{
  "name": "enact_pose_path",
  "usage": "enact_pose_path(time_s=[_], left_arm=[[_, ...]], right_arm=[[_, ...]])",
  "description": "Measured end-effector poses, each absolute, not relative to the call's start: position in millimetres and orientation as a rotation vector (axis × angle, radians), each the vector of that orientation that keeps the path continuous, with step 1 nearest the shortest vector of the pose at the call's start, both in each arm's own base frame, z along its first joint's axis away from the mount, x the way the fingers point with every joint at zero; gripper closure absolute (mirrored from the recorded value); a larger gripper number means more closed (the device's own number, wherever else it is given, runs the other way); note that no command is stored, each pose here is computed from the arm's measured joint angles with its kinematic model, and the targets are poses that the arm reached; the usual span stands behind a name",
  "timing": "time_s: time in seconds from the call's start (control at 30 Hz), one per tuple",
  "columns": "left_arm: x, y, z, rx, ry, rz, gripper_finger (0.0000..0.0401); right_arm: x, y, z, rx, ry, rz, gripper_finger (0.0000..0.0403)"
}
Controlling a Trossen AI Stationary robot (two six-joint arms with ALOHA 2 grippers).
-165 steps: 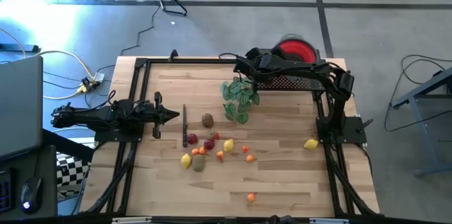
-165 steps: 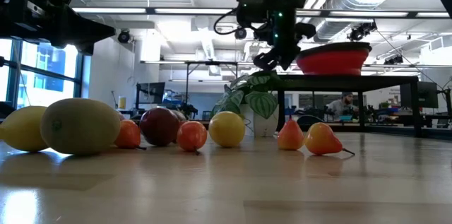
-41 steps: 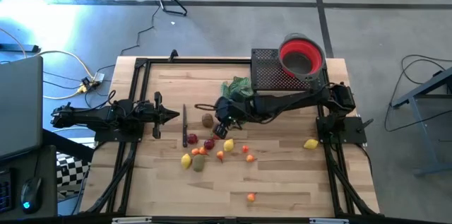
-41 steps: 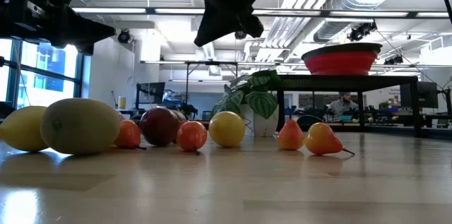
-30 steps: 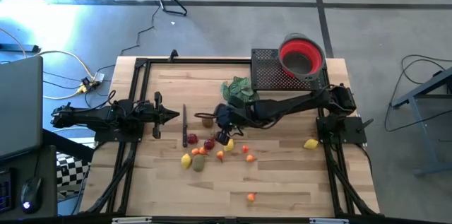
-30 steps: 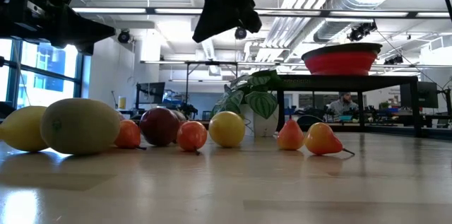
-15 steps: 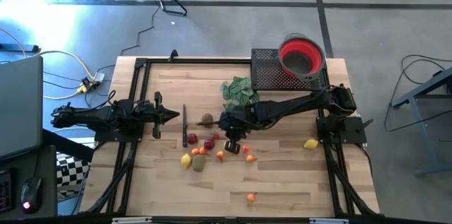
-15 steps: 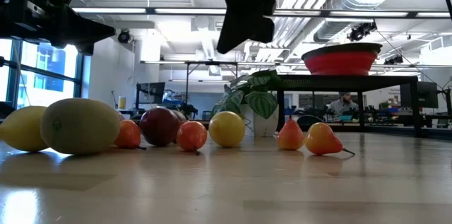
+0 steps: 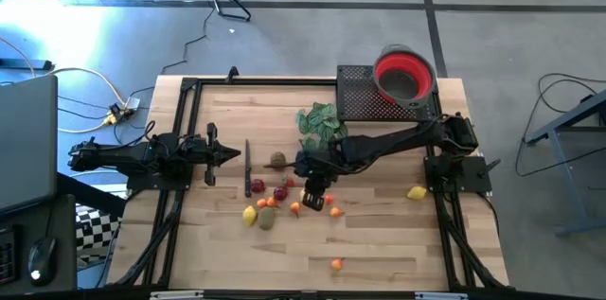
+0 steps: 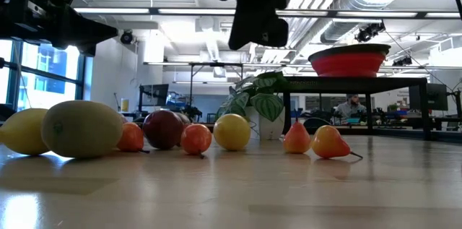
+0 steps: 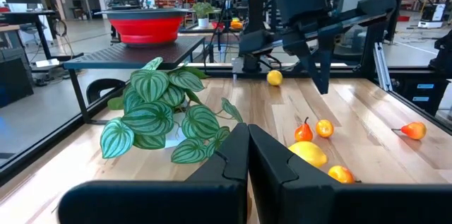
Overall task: Pick & Place Fruit
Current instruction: Put the orange pear into the red colander
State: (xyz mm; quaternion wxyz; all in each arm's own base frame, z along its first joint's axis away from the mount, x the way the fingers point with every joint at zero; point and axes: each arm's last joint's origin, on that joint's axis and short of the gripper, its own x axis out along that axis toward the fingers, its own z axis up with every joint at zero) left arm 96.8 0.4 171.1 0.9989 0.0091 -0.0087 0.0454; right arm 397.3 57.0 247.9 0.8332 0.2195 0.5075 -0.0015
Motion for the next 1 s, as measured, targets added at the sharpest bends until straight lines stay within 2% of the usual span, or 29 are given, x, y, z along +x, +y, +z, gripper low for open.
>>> enact_pose_path(time_s=[0.27, 0.43, 1.0], left_arm=[[97, 0, 171, -0.165, -0.023, 0.065, 0.0401], [97, 0, 171, -0.166, -0.022, 0.064, 0.0401], [97, 0, 171, -0.163, -0.024, 0.076, 0.0401]], right_arm=[[379, 72, 240, 0.362, 1.214, -0.154, 0.04], [366, 84, 237, 0.289, 1.307, -0.21, 0.04], [364, 92, 237, 0.345, 1.305, -0.253, 0.04]])
